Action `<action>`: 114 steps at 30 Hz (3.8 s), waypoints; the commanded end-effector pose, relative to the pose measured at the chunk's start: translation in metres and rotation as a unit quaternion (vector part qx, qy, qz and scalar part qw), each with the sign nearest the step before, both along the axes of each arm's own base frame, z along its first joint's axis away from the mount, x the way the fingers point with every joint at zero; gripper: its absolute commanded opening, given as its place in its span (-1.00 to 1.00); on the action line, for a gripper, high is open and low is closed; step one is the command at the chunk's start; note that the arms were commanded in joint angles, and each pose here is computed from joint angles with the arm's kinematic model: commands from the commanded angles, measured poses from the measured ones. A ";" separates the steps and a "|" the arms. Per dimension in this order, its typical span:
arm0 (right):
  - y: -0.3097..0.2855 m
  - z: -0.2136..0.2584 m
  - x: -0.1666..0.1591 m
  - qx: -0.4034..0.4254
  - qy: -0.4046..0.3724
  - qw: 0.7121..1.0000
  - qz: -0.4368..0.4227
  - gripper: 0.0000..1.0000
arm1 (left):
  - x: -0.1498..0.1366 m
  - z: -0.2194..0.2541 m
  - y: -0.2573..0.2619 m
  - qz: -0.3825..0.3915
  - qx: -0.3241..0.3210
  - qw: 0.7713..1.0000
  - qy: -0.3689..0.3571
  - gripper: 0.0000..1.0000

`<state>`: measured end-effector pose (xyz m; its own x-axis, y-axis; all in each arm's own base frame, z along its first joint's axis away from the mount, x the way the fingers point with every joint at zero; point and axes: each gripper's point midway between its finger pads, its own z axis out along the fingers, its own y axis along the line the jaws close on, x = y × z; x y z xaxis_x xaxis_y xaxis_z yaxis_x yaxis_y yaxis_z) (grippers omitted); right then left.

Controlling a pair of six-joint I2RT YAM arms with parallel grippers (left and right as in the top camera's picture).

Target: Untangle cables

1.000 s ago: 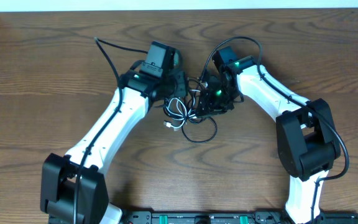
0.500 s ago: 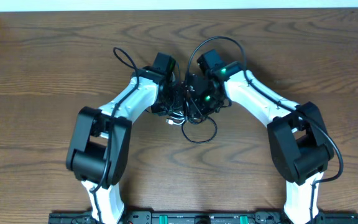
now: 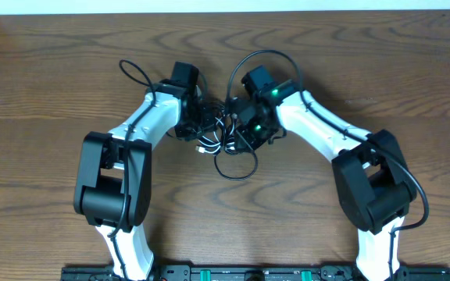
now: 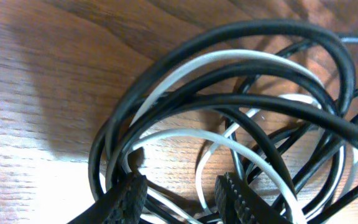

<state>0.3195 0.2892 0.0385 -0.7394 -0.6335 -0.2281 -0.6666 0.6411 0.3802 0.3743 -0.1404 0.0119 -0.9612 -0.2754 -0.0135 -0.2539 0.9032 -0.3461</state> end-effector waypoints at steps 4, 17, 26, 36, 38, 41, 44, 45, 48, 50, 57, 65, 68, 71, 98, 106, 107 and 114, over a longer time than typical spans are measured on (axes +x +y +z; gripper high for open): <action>0.024 -0.004 -0.007 -0.021 -0.057 0.996 0.061 -0.44 | -0.010 -0.016 0.007 0.009 -0.006 0.999 0.035 -0.16; 0.057 -0.002 0.001 -0.037 -0.153 0.984 0.087 -0.45 | -0.012 -0.017 0.025 0.032 -0.003 0.998 0.052 -0.28; 0.048 -0.004 0.010 -0.072 -0.177 0.978 0.078 -0.43 | -0.012 -0.017 0.026 0.033 -0.003 0.998 0.052 -0.28; 0.047 -0.004 0.011 -0.076 -0.180 0.978 0.077 -0.28 | -0.012 -0.017 0.026 0.033 -0.003 0.998 0.052 -0.28; 0.047 -0.004 0.011 -0.074 -0.176 0.979 0.071 -0.23 | -0.012 -0.017 0.026 0.033 -0.003 0.998 0.052 -0.28; 0.055 -0.003 0.000 -0.048 -0.152 0.984 0.082 -0.14 | -0.012 -0.017 0.026 0.033 -0.003 0.998 0.052 -0.28; 0.059 -0.003 -0.009 -0.032 -0.132 0.987 0.089 -0.12 | -0.012 -0.017 0.026 0.033 -0.003 0.998 0.052 -0.28; 0.058 -0.004 -0.010 -0.033 -0.129 0.987 0.090 -0.10 | -0.012 -0.017 0.026 0.033 -0.003 0.998 0.052 -0.28; 0.054 -0.006 -0.014 -0.040 -0.127 0.985 0.109 -0.15 | -0.012 -0.017 0.026 0.033 -0.003 0.998 0.052 -0.28; 0.053 -0.009 -0.017 -0.042 -0.127 0.984 0.115 -0.17 | -0.012 -0.017 0.026 0.033 -0.003 0.998 0.052 -0.28; 0.060 -0.010 -0.031 -0.011 -0.096 0.987 0.125 -0.08 | -0.012 -0.017 0.026 0.033 -0.003 0.998 0.052 -0.28; 0.063 -0.008 -0.041 -0.001 -0.051 0.995 0.082 0.99 | -0.012 -0.017 0.026 0.033 -0.003 0.998 0.052 -0.28; 0.064 -0.007 -0.041 0.005 -0.030 0.998 0.053 0.98 | -0.012 -0.017 0.026 0.033 -0.003 0.998 0.052 -0.28; 0.070 0.000 -0.050 0.041 0.004 0.998 0.056 0.98 | -0.012 -0.017 0.026 0.033 -0.003 0.998 0.052 -0.29; 0.067 -0.038 -0.076 0.063 0.204 0.976 -0.042 0.99 | -0.012 -0.017 0.026 0.033 -0.005 0.998 0.052 -0.29; 0.057 -0.040 -0.056 0.066 0.203 0.974 -0.078 0.98 | -0.013 -0.017 0.026 0.033 -0.005 0.998 0.052 -0.29; 0.056 -0.040 -0.055 0.067 0.205 0.973 -0.080 0.98 | -0.013 -0.017 0.026 0.033 -0.005 0.998 0.052 -0.29; 0.034 -0.049 -0.043 0.019 0.198 0.971 -0.131 0.98 | -0.013 -0.017 0.026 0.033 -0.005 0.998 0.052 -0.29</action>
<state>0.2688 0.3779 0.0712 -0.7942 -0.5681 -0.2156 -0.5076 0.4254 0.7492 0.3703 -0.1120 0.0032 -0.9374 -0.3457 0.0431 -0.3412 0.8861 -0.3137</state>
